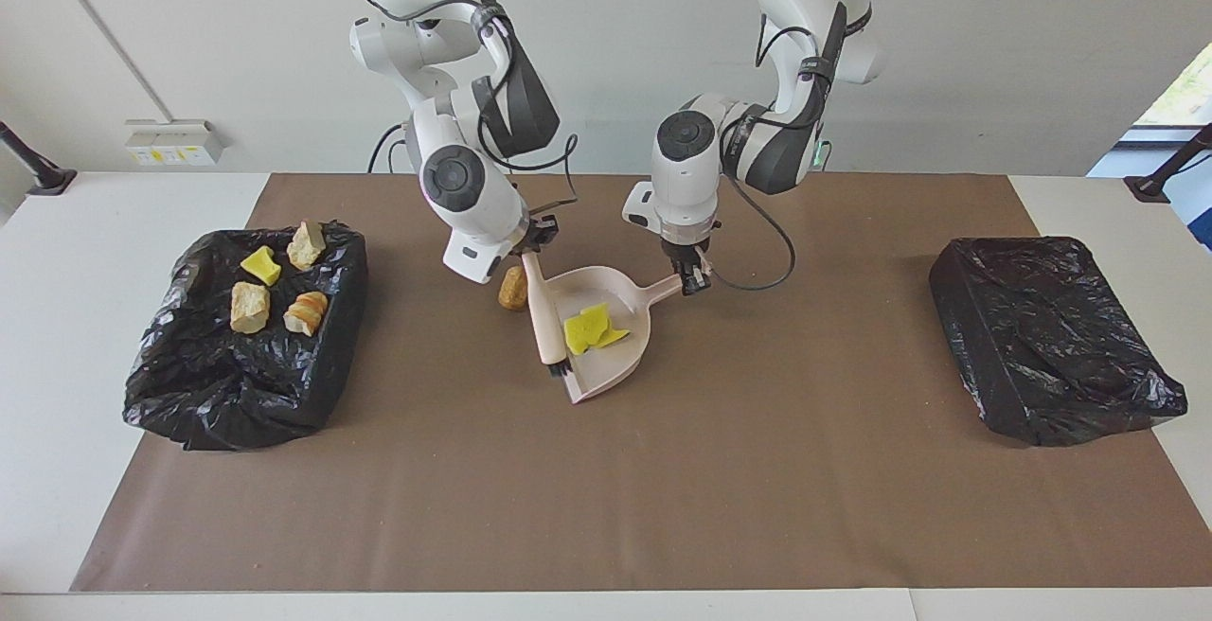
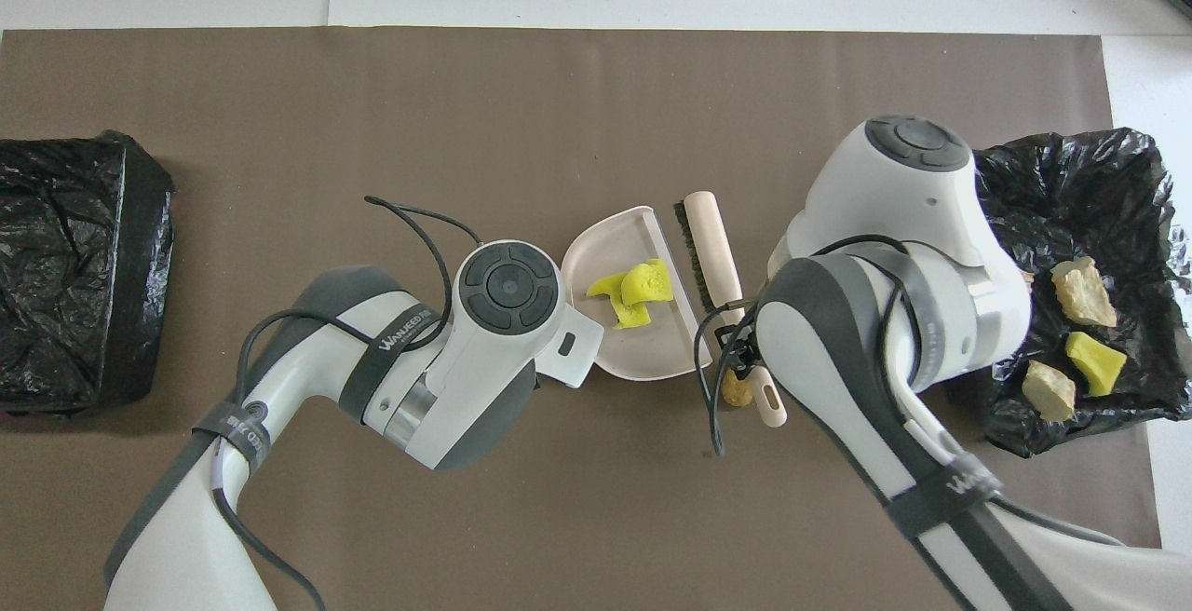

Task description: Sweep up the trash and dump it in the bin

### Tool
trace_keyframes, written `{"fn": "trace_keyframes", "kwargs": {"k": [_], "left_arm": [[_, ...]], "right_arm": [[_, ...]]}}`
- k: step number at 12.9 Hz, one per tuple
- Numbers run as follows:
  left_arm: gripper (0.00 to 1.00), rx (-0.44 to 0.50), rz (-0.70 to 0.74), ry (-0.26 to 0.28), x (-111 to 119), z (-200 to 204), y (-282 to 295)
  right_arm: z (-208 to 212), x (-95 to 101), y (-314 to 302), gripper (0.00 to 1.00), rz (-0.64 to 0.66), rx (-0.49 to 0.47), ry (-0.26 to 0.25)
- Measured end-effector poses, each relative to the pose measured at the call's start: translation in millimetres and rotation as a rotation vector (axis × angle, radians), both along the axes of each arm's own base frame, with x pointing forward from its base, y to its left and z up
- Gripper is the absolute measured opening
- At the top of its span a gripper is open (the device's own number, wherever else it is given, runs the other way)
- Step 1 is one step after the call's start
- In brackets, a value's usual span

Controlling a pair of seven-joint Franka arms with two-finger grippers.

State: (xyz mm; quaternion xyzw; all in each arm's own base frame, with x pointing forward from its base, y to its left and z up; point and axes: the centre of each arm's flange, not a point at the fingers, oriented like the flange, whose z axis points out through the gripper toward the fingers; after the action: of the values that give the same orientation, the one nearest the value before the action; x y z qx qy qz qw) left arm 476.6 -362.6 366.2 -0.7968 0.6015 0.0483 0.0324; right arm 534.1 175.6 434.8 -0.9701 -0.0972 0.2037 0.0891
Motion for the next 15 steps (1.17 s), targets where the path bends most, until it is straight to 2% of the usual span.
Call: {"fn": "trace_keyframes", "kwargs": {"k": [2,4,7,12,15], "left_arm": [[0.32,-0.001,0.0,-0.001,0.3,0.1,0.1],[0.32,-0.001,0.001,-0.002,0.6,0.1,0.3],[0.32,0.004,-0.002,-0.005,1.0,-0.1,1.0],[0.32,0.037,-0.054,-0.032,4.4,0.5,4.6],[0.32,0.042,-0.098,-0.031,5.3,0.6,5.8]], "right_arm": [[26.6,-5.8,-48.0,0.27,-0.029,-0.076,-0.01],[14.0,-18.3,-66.5,0.27,-0.048,-0.17,-0.013],[-23.3,-55.7,-84.9,0.27,-0.152,-0.254,0.028],[-31.0,-121.4,-77.5,0.27,-0.389,-0.415,0.073],[-37.7,-156.5,-80.6,0.27,-0.513,-0.486,0.119]]}}
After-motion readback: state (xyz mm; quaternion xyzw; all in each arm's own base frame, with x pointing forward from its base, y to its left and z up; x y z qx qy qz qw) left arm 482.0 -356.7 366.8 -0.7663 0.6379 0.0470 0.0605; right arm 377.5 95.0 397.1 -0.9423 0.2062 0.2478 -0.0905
